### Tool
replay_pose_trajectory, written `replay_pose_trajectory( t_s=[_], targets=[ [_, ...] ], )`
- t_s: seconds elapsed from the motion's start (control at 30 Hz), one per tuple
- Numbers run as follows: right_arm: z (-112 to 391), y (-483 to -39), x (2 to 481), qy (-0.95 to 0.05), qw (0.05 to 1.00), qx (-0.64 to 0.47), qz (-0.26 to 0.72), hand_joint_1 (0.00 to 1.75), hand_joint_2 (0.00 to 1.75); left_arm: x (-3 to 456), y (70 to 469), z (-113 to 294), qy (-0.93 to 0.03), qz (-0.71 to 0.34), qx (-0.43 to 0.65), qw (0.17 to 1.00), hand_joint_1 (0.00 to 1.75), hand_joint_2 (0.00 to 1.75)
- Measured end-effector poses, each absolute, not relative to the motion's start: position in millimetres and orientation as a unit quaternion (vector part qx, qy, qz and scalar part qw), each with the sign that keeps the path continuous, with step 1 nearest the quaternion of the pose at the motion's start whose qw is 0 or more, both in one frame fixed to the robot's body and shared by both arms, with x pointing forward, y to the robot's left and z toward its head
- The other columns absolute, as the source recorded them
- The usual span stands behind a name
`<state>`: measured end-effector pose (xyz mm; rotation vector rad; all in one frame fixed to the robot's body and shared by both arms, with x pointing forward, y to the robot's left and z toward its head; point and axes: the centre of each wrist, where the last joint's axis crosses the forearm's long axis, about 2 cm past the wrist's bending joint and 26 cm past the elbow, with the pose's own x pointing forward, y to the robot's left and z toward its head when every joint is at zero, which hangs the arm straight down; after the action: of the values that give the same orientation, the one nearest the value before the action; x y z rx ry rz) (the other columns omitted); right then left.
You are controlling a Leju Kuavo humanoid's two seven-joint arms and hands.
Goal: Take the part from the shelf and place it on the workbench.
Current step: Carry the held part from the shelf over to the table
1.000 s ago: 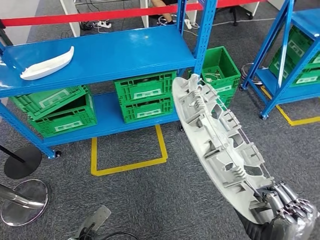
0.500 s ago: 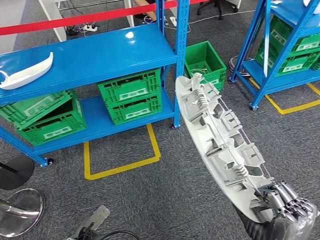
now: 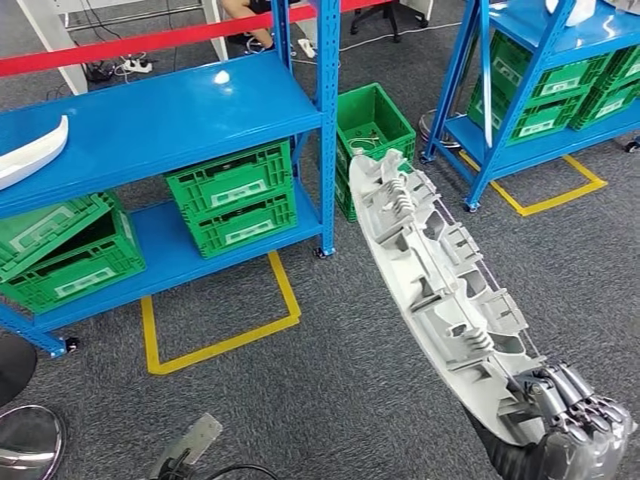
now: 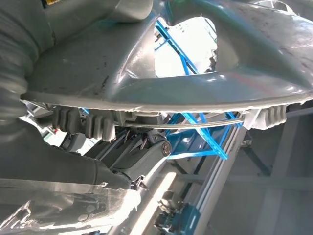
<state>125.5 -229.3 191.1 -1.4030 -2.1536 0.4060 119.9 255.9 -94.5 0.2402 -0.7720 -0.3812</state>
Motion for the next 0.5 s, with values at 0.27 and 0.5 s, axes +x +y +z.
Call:
replay_pose_trajectory(
  t_s=[0.27,0.5],
  targets=[
    [190.3,-230.1,123.4,-0.797,0.269,-0.519,0.15,1.69,1.75,115.5,253.9,-95.4,-0.371,-0.181,0.116,0.903,0.0,1.75],
    [192.1,-232.4,120.8,-0.796,0.268,-0.523,0.148,1.69,1.75,115.5,252.5,-95.2,-0.375,-0.179,0.124,0.901,0.0,1.75]
  ],
)
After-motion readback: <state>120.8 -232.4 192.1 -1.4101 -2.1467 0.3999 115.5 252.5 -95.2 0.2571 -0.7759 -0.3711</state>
